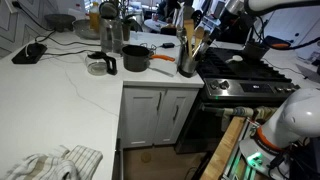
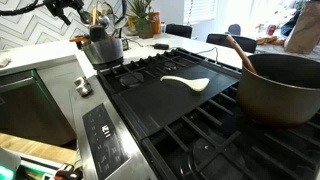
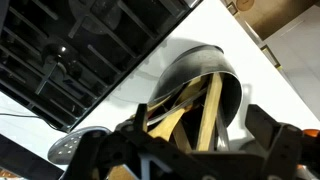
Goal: Pick up the silver spoon and put it on the hob of the cooker
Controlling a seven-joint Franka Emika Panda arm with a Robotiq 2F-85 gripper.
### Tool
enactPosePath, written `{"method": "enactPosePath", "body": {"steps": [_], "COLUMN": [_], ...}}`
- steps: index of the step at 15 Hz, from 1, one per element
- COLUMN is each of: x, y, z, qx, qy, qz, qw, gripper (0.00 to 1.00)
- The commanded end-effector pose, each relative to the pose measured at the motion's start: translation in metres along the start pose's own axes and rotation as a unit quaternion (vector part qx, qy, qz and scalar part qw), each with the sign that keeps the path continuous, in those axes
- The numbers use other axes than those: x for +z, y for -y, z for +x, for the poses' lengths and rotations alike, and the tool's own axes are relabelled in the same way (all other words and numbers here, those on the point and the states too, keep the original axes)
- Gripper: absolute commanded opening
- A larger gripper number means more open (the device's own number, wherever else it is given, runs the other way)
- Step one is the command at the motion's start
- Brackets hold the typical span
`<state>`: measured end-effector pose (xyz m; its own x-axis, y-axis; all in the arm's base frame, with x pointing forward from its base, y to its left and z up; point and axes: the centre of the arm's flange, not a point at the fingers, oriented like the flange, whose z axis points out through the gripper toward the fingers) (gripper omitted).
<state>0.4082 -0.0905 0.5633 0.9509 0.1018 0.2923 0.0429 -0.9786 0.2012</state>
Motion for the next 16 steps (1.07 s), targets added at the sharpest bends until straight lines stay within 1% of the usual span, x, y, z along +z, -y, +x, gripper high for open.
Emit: {"method": "enactPosePath", "body": {"steps": [1, 7, 8, 10, 12, 14, 16], "x": [0.000, 0.000, -0.002, -0.014, -0.028, -0.036, -0.034], "y": [0.000, 0.000, -0.002, -0.013, -0.028, -0.049, -0.074], "z": [0.000, 0.000, 0.001, -0.003, -0.010, -0.017, -0.026], "qx": [0.000, 0.000, 0.013, 0.064, 0.114, 0.160, 0.194], "qy": [0.000, 0.000, -0.006, -0.018, -0.027, -0.033, -0.032], "qz": [0.000, 0.000, -0.003, 0.009, 0.023, 0.050, 0.092], "qw": [1.0000, 1.0000, 0.9999, 0.9977, 0.9928, 0.9854, 0.9762], "gripper": [1.00, 1.00, 1.00, 1.00, 1.00, 1.00, 1.00]}}
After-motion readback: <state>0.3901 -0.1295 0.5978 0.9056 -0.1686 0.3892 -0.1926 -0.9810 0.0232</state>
